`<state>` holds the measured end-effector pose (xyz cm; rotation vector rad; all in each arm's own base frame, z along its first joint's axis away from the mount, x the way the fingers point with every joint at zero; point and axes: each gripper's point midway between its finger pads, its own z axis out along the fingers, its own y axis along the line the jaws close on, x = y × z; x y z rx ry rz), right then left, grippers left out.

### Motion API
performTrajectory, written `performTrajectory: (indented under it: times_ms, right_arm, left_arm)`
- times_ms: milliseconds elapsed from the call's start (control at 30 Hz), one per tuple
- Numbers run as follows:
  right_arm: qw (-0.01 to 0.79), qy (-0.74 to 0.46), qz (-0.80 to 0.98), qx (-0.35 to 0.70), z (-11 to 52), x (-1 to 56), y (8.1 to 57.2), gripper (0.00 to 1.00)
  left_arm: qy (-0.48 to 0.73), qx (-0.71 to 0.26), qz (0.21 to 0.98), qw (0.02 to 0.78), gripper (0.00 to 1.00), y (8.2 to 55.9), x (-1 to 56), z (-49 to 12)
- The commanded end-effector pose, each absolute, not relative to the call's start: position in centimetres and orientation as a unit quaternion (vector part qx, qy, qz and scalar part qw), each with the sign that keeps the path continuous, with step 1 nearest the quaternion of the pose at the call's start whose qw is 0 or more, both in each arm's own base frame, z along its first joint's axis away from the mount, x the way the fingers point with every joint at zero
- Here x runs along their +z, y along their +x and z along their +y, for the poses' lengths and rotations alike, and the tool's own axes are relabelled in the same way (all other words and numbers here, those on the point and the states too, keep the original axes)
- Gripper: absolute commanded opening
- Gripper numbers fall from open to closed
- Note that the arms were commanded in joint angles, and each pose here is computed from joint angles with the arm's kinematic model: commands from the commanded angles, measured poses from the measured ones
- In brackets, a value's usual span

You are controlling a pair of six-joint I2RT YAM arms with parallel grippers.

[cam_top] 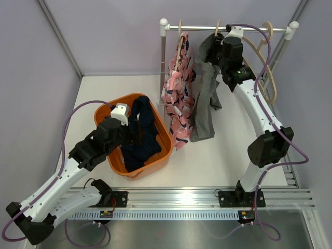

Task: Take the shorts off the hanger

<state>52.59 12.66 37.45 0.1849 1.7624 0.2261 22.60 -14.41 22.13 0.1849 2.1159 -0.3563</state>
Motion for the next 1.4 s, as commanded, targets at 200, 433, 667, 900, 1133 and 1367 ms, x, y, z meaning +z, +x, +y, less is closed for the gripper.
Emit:
performTrajectory:
  times_ms: [200, 433, 667, 900, 1133, 1367]
  right_arm:
    - [0.686, 0.099, 0.716, 0.087, 12.3, 39.6, 55.1, 0.55]
    - [0.691, 0.099, 0.71, 0.089, 12.2, 40.5, 54.5, 0.54]
    - [0.696, 0.105, 0.706, 0.077, 11.6, 41.1, 53.1, 0.53]
    - [0.707, 0.09, 0.699, 0.065, 10.9, 41.6, 51.6, 0.4]
    - [0.727, 0.063, 0.682, 0.049, 10.4, 44.0, 50.5, 0.36]
    - [0.73, 0.038, 0.679, 0.058, 10.6, 45.9, 48.7, 0.3]
  left_arm:
    - [0.086, -0.153, 0.859, 0.482, 0.99, 22.9, 22.3, -15.0]
    - [0.095, -0.167, 0.856, 0.48, 0.99, 22.6, 22.6, -15.5]
    - [0.097, -0.186, 0.847, 0.489, 0.99, 22.2, 23.4, -15.7]
    - [0.1, -0.19, 0.846, 0.487, 0.99, 22.0, 23.5, -15.8]
    - [0.097, -0.188, 0.846, 0.489, 0.99, 22.1, 23.5, -15.7]
    - [0.098, -0.188, 0.847, 0.488, 0.99, 22.1, 23.5, -15.7]
